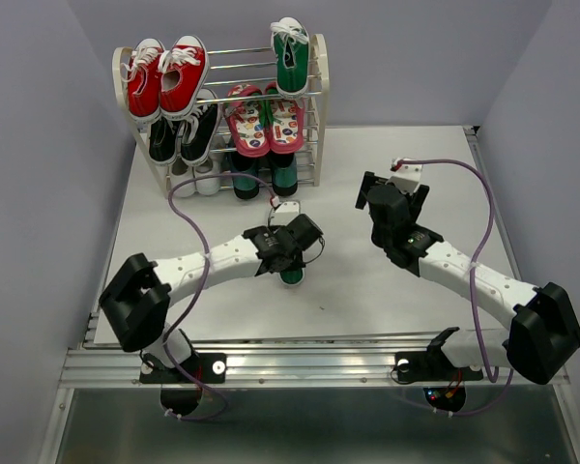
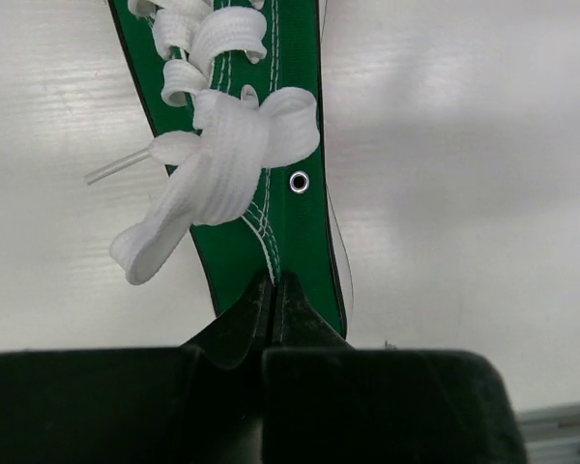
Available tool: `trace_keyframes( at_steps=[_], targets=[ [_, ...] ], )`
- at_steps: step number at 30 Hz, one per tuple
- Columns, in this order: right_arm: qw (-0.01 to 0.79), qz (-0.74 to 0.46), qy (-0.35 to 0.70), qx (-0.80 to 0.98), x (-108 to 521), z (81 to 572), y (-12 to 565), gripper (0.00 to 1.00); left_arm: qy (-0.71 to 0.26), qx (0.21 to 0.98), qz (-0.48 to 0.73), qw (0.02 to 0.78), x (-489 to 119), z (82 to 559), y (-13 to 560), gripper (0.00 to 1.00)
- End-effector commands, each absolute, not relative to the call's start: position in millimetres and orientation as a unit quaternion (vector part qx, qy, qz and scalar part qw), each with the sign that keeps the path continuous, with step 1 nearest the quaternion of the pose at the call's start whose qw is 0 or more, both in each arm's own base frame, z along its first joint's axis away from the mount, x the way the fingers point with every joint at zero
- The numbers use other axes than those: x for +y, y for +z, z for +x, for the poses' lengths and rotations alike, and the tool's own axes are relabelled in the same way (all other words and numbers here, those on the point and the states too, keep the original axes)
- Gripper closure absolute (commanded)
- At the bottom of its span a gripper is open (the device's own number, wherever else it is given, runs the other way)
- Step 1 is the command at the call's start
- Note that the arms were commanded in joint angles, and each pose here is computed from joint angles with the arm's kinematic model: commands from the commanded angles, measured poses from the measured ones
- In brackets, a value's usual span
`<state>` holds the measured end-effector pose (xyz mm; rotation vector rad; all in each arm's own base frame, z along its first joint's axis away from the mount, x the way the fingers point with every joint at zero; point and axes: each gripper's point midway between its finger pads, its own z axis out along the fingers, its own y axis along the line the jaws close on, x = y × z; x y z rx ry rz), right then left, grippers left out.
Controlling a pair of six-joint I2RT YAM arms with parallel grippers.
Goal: Place and organize the shoes onto the shoe shelf
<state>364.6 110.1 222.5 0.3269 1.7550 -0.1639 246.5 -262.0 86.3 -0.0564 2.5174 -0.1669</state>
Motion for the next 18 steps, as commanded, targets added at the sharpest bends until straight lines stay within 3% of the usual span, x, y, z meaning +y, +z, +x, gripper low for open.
trace_keyframes(
  at_steps=[1, 8, 18],
  targets=[
    [0.632, 0.163, -0.082, 0.754, 100, 363, 226, 0.0, -0.064, 0.922, 0.043, 0.38, -253, 230, 154, 1.0],
    [0.631, 0.172, -0.098, 0.75, 92, 363, 225, 0.0, -0.173, 0.881, 0.092, 0.43, -256, 201, 251, 1.0],
    [0.626, 0.167, -0.104, 0.755, 92, 367, 220, 0.0, -0.149, 0.804, 0.064, 0.572, -231, 233, 389, 1.0]
  ],
)
